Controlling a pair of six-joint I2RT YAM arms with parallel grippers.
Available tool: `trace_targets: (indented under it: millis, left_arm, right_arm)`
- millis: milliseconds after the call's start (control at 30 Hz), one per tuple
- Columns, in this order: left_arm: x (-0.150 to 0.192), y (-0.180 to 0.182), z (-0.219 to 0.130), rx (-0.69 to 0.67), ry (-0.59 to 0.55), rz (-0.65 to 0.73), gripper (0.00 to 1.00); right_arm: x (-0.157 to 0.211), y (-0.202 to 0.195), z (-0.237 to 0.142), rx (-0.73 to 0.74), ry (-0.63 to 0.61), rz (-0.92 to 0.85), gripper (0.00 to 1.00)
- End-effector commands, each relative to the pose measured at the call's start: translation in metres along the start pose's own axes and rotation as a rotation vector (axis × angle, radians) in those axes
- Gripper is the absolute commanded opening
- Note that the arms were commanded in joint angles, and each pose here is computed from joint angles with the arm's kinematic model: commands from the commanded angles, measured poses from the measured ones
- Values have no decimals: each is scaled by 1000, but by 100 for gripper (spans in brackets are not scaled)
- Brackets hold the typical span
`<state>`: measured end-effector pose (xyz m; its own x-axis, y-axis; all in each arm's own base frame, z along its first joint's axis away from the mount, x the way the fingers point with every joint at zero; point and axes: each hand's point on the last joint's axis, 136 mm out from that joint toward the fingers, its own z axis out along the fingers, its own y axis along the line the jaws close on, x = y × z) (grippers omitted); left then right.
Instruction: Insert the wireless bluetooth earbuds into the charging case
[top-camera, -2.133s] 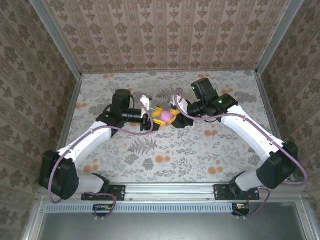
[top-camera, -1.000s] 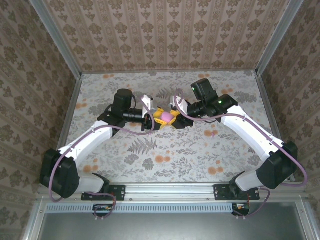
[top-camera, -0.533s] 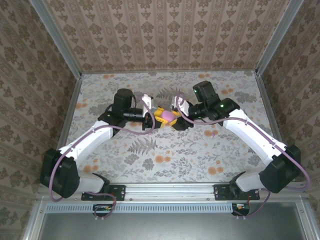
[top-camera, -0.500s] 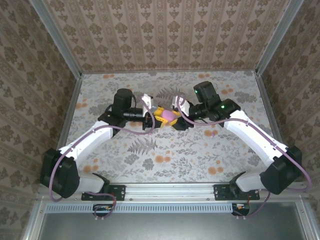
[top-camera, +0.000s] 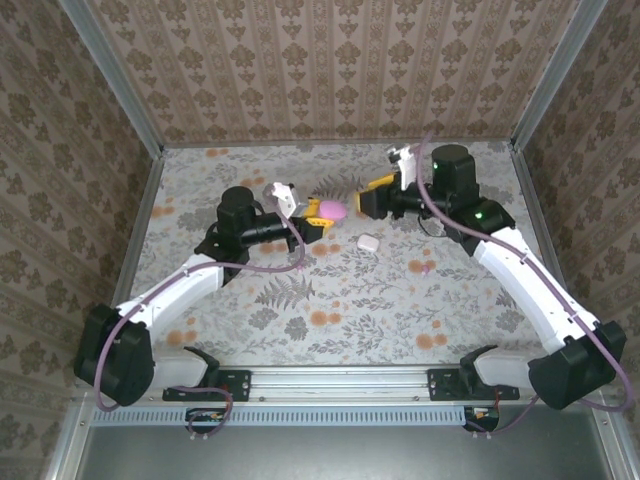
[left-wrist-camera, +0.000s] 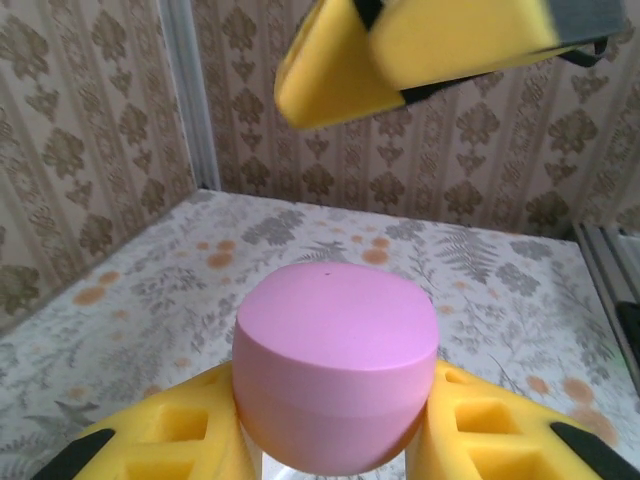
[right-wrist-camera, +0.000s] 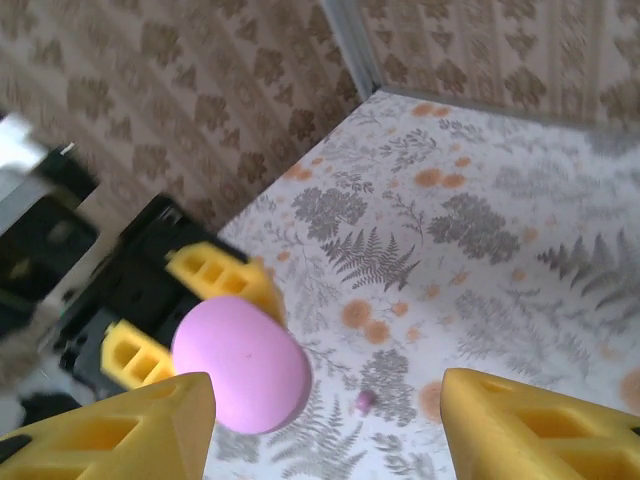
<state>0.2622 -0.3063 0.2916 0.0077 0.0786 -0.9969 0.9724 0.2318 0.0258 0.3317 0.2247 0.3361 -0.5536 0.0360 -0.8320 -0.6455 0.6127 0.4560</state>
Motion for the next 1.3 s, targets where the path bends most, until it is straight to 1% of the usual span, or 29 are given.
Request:
trace_targets:
  millis: [0, 67, 100, 133, 167, 233, 333, 433, 633, 800, 1033, 1267]
  left_arm:
    - [-32, 3, -4, -63, -106, 48, 35]
    - [-36, 3, -2, -79, -119, 56, 35]
    - [-39, 4, -2, -91, -130, 61, 35]
    - [-40, 1, -1, -87, -138, 61, 35]
    - [-42, 5, -1, -111, -146, 56, 35]
    - [-45, 5, 1, -116, -159, 48, 35]
    - [-47, 5, 2, -146, -185, 38, 35]
    - [-50, 8, 1, -174, -209, 18, 34]
    - [-57, 7, 2, -174, -223, -20, 34]
    - [-60, 6, 1, -167, -239, -43, 34]
    - [-60, 6, 0, -170, -240, -47, 34]
    - [-59, 3, 0, -159, -236, -46, 34]
  right_arm:
    - [-8, 5, 11, -90, 0, 442, 63]
    - [-13, 6, 16, -140, -38, 561, 61]
    - [-17, 10, 17, -182, -58, 580, 61]
    - [-19, 16, 16, -214, -70, 556, 61]
    - [-19, 19, 14, -220, -77, 519, 61]
    - [-16, 17, 10, -177, -79, 474, 61]
    - [-15, 30, 5, -215, -58, 376, 63]
    - [-3, 38, 3, -237, -21, 273, 64]
    - [10, 46, 1, -286, 5, 175, 63]
    - [17, 41, 3, -257, 37, 157, 63]
    - [17, 43, 8, -276, 60, 158, 63]
    - [11, 40, 14, -268, 48, 162, 63]
